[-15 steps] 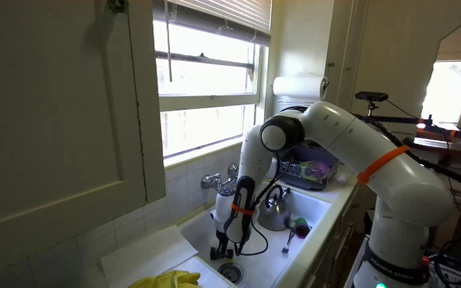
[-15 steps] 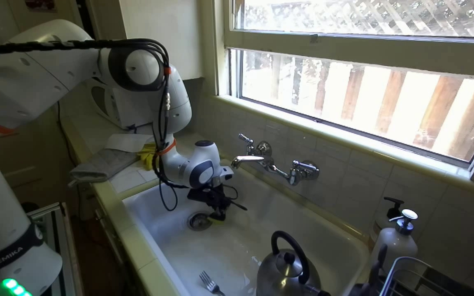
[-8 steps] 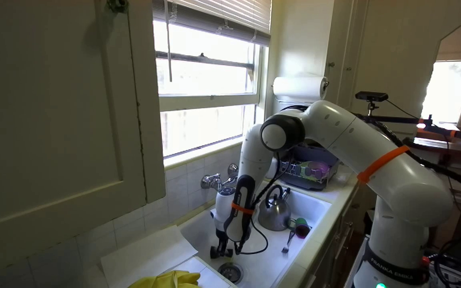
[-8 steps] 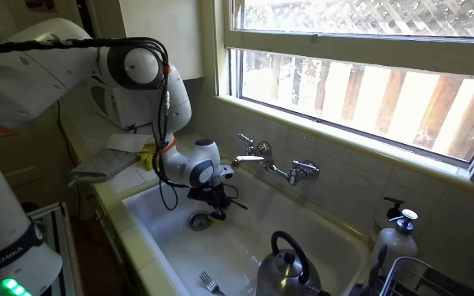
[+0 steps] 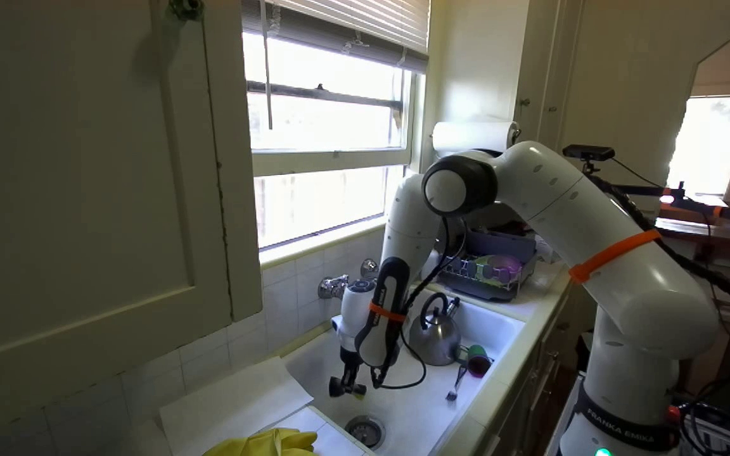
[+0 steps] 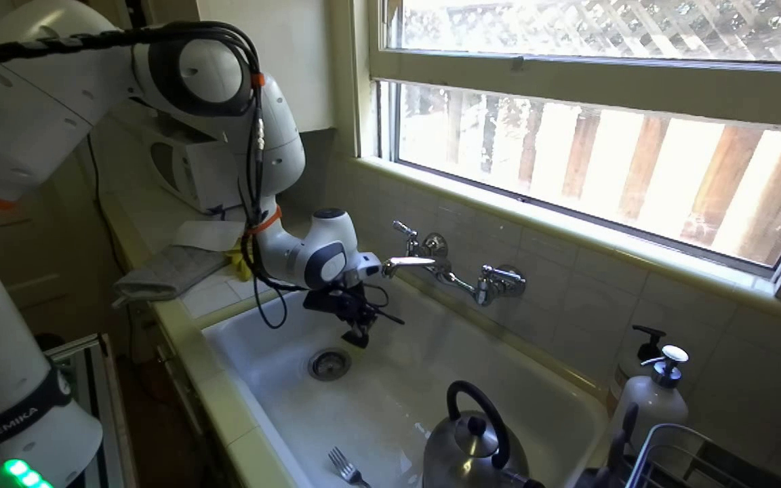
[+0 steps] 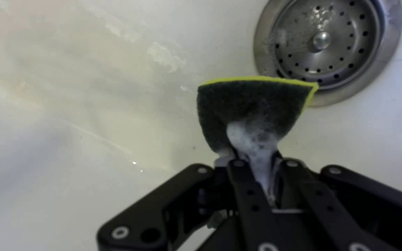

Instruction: Pick up the sponge from the sink and clean the handle of the tap on the right

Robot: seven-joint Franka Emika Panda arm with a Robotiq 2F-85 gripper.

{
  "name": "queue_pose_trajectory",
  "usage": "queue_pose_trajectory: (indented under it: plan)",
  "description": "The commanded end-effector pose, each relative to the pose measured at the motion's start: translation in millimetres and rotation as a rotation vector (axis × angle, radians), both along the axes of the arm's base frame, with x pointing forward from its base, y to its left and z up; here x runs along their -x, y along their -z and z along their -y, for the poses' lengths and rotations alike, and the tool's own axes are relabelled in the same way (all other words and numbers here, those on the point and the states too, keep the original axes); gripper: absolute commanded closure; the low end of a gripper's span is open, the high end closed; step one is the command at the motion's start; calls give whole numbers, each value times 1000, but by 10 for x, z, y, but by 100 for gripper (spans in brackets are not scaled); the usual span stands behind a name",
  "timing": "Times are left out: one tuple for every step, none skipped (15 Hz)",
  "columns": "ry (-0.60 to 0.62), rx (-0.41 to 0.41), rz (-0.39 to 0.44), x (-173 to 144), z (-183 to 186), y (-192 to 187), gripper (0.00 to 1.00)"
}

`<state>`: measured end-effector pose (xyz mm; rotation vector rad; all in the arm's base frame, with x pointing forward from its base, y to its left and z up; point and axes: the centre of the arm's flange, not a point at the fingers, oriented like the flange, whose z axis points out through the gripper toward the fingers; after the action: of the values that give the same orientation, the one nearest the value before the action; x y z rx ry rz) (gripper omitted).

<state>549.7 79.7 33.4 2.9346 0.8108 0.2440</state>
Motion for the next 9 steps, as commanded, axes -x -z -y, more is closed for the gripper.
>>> queue_pose_trajectory:
  plan:
    - [-32,-14,-10,216,12,-516,96]
    - [-47,-19,-9,244,8,-642,96]
    - [-60,-25,-9,265,-4,-768,96]
    - [-82,-31,-12,289,-20,-897,96]
    - [-97,-32,-14,311,-33,-1026,96]
    - [-115,-34,-21,341,-43,-1166,96]
    - [-120,-31,-28,368,-47,-1302,96]
    - [-131,-33,-35,395,-48,-1445,96]
    - [-141,-33,-47,422,-46,-1590,96]
